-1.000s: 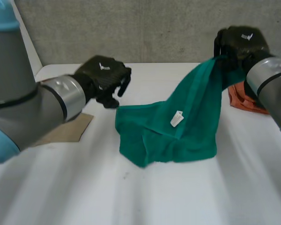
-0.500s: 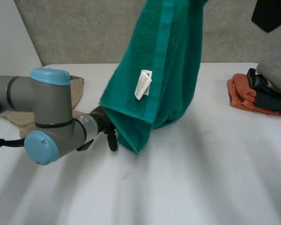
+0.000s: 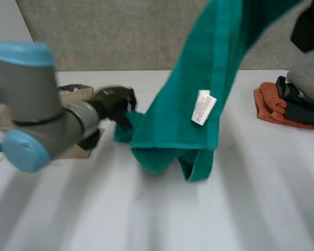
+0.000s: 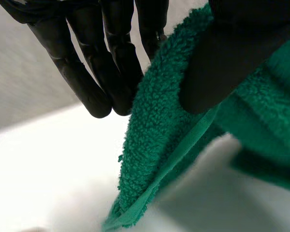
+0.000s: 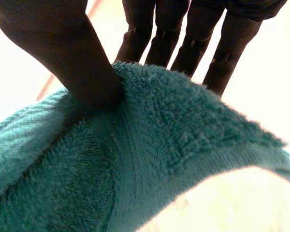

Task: Fold the laundry.

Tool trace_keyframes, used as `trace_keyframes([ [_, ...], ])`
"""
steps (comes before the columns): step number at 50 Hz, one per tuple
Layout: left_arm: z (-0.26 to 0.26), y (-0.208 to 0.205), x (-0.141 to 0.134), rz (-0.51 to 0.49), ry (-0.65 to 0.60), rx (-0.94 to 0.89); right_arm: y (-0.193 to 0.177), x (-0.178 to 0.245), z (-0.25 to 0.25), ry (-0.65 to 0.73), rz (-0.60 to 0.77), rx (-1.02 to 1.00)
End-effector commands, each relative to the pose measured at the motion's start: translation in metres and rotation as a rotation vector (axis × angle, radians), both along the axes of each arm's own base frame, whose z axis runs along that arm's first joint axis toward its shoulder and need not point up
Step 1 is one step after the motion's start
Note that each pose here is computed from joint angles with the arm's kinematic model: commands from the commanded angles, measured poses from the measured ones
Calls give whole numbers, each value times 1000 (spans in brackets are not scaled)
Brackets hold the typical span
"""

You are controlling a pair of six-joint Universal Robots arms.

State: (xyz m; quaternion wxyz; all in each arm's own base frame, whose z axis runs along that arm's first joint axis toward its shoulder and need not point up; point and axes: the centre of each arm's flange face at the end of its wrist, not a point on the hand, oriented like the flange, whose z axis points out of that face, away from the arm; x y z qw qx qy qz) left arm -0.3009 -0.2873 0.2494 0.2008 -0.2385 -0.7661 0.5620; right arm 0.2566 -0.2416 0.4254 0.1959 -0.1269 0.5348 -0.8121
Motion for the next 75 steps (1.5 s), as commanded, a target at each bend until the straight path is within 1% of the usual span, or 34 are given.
trace_keyframes([
  [1,66,32,34,6,-14,-187,-81,-29,-92,90,-69,246],
  [3,70,41,34,-12,-17,-201,-95,-30,-114,103,-72,304],
  [4,65,46,32,-34,-25,-192,-109,-30,-137,119,-78,356],
  [7,51,52,25,-66,-51,-159,-127,-26,-169,143,-83,422],
  [8,36,54,17,-90,-71,-123,-139,-24,-187,158,-90,448],
  [11,10,51,6,-103,-109,-72,-155,-20,-211,179,-95,477],
  [12,-9,45,0,-98,-143,-39,-164,-16,-225,195,-96,484],
  [15,-39,26,-10,-56,-217,-13,-175,-8,-240,217,-96,477],
  [19,-64,2,-22,0,-292,-24,-188,7,-259,247,-107,453],
  [23,-80,-18,-32,52,-336,-34,-197,19,-269,253,-173,398],
  [25,-81,-24,-33,70,-338,-35,-196,22,-270,256,-203,385],
  [29,-66,-26,-35,79,-312,-31,-188,27,-263,276,-272,365],
  [31,-56,-18,-34,53,-291,-14,-180,25,-253,290,-291,369],
  [34,-50,-10,-31,30,-276,11,-169,21,-239,303,-284,367],
  [38,-36,2,-18,35,-257,27,-147,12,-211,316,-256,361],
  [39,-30,7,-10,45,-247,30,-136,8,-201,324,-241,363],
  [42,-20,12,3,60,-223,20,-118,3,-191,339,-213,372],
  [43,-17,14,11,64,-205,15,-105,1,-187,357,-186,390],
  [45,-15,16,20,72,-188,14,-91,-1,-188,381,-148,419],
  [46,-15,18,28,79,-173,20,-77,-1,-191,410,-108,454],
  [49,-19,20,40,89,-150,47,-58,-1,-200,452,-41,510],
  [52,-35,23,55,109,-131,146,-29,2,-222,518,68,601],
  [55,-49,24,64,127,-130,224,-12,6,-240,560,140,650],
  [60,-63,22,69,137,-128,296,-5,14,-263,601,189,644],
  [65,-74,19,67,132,-132,328,-6,22,-282,639,206,620],
  [69,-84,16,59,121,-124,361,-12,28,-293,657,202,579],
  [75,-92,7,44,104,-123,360,-22,36,-298,651,174,507],
])
